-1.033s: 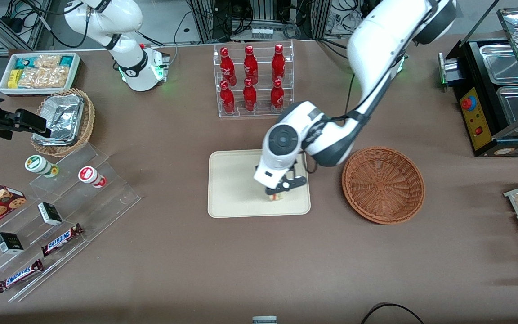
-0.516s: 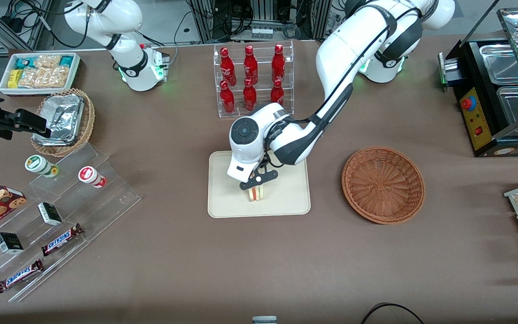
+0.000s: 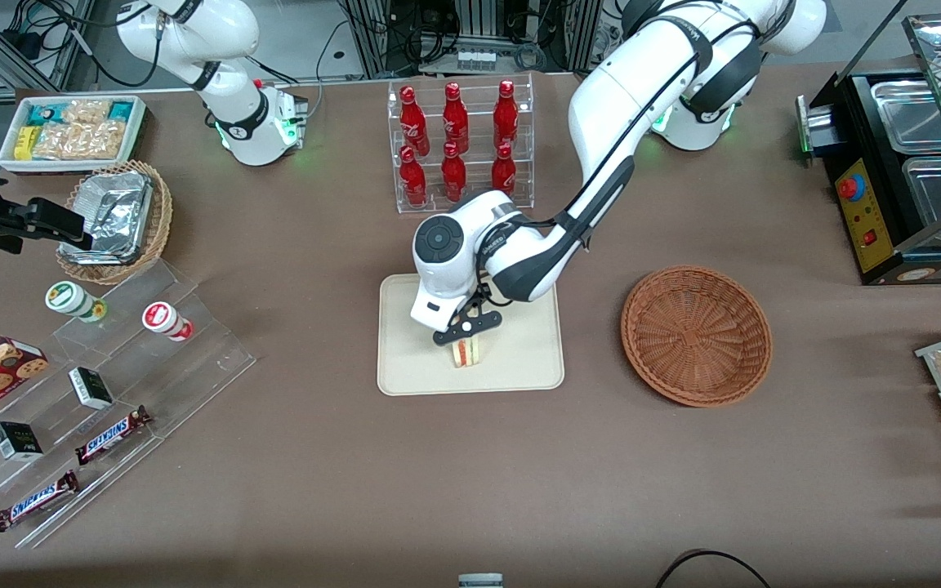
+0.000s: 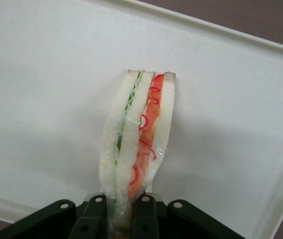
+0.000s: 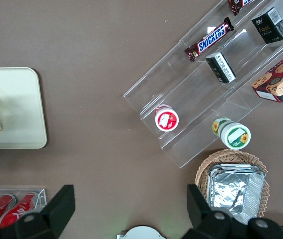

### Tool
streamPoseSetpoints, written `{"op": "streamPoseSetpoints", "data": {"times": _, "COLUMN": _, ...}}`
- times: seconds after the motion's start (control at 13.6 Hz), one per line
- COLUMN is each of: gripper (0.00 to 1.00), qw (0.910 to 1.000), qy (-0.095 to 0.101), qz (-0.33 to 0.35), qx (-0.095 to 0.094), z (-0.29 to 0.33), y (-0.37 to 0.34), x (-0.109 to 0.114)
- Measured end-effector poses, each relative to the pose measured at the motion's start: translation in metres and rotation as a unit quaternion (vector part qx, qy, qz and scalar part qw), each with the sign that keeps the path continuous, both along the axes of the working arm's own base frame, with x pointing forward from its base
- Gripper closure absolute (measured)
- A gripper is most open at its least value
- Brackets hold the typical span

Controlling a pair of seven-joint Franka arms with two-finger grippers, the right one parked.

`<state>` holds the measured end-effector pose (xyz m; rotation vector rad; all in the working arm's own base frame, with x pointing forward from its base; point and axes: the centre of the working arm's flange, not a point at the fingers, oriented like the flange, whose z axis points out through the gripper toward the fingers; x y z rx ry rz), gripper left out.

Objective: Place sandwich from basket to tray
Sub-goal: 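Lower the sandwich onto the tray and open the left gripper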

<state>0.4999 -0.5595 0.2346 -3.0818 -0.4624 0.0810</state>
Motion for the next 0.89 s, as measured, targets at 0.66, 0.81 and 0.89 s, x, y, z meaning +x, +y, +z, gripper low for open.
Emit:
{"op": "streamPoseSetpoints", "data": {"times": 0.66, "gripper": 0.37, "qw": 0.9999, "qy": -0.007, "qz": -0.011, "qx": -0.007, "z": 0.010, "y": -0.003, "x": 0.003}}
{"op": "streamPoseSetpoints", "data": {"times": 0.81, "gripper": 0.15, "qw": 0.9997, "qy": -0.020, "qz": -0.008, "qx": -0.014, "z": 0.043, "y": -0.004, "x": 0.009}}
{"op": "streamPoseSetpoints", "data": {"times": 0.89, "gripper": 0.06, "qw": 0.9995, "qy": -0.026, "qz": -0.006, "qx": -0.016, "z": 0.063, "y": -0.002, "x": 0.012}}
